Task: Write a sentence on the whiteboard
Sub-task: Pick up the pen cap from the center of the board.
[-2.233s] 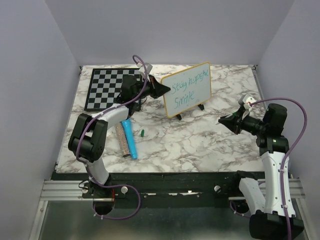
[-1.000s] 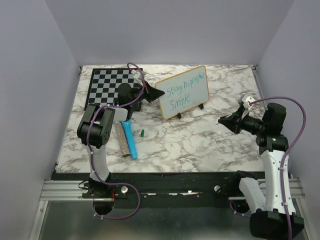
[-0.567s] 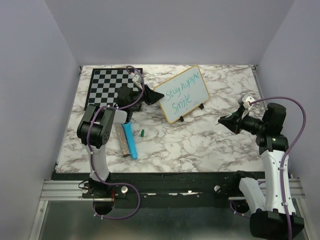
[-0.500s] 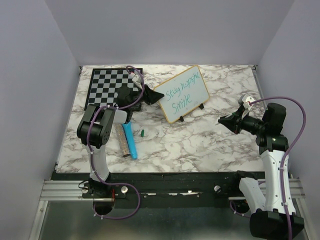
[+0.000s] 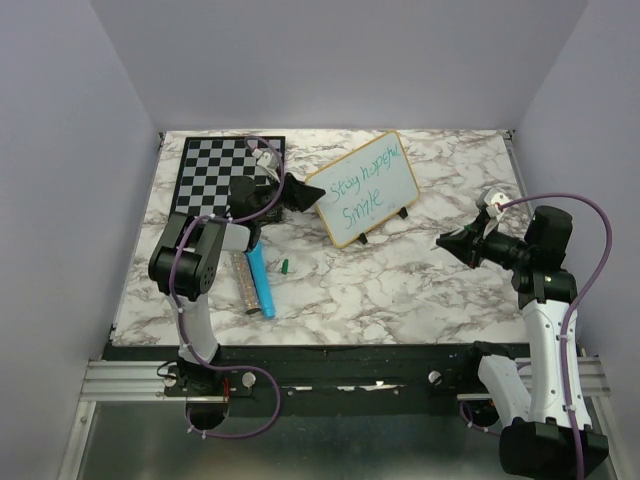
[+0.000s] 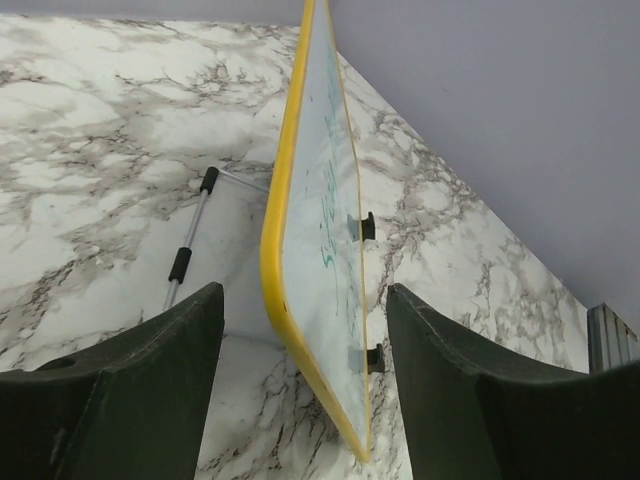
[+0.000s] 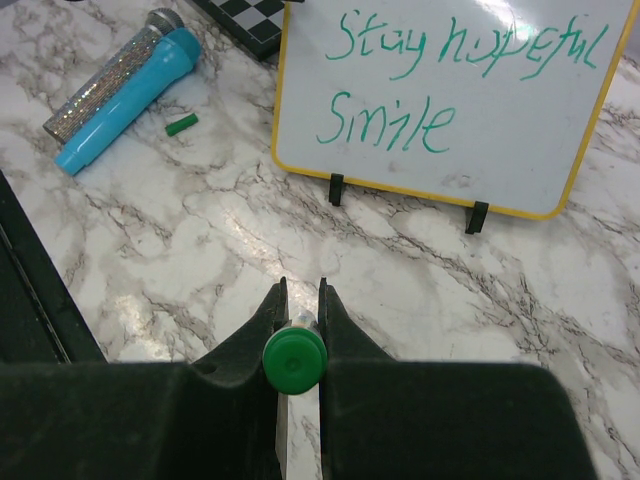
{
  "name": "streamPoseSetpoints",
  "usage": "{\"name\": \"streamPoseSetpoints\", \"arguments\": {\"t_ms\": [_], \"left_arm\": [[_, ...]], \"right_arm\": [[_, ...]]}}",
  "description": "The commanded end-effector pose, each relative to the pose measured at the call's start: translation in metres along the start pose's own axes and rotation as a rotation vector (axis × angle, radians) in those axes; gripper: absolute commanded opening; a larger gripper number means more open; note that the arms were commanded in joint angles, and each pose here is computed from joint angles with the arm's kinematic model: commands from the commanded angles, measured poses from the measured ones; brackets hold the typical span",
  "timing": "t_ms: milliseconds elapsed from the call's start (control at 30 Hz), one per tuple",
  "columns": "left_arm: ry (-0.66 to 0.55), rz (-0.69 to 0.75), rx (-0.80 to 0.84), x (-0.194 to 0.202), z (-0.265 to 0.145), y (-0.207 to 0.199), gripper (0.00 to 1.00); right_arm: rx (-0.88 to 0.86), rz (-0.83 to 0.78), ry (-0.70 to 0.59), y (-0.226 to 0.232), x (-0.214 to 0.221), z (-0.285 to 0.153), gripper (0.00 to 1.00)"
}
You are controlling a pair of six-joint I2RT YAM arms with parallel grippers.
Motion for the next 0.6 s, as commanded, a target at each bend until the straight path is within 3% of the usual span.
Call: {"name": "streamPoseSetpoints", "arguments": {"t_ms": [0,33,167,200,400,567], "left_arm": [[-0.102,0.090,-0.046,-0.035,-0.011,-0.004,0.74],[-0.103,0.088,-0.058,-0.033,-0.014,-0.003,0.79],[-0.147,0.102,-0.094,-0.049,-0.027,-0.011,0.84],[-0.169,0.098,-0.123,-0.054,-0.031,-0.010,0.99],[-0.213,0.039,-0.254,-0.064,-0.063,-0.022,0.99],[-0.210,-0.121,-0.422,-0.062,-0.096,-0.030,0.99]], "right_arm": [[-0.026,0.026,0.003,0.005,0.006,0.000,0.00],[-0.025,0.026,0.004,0.005,0.006,0.000,0.01],[-0.024,0.025,0.004,0.005,0.006,0.000,0.00],[-0.025,0.023,0.004,0.005,0.006,0.000,0.01],[-0.024,0.024,0.006,0.005,0.006,0.000,0.01],[-0.028,0.023,0.002,0.006,0.006,0.000,0.01]]}}
Point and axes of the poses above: each gripper's point midway between its finger pads, its own z axis out along the fingers, its own y axis along the line the jaws close on, x = y × z, the point moved 2 cm from there along -z, back along the fingers, and after that the axes turned 2 degrees about z, right-handed, at the moved point
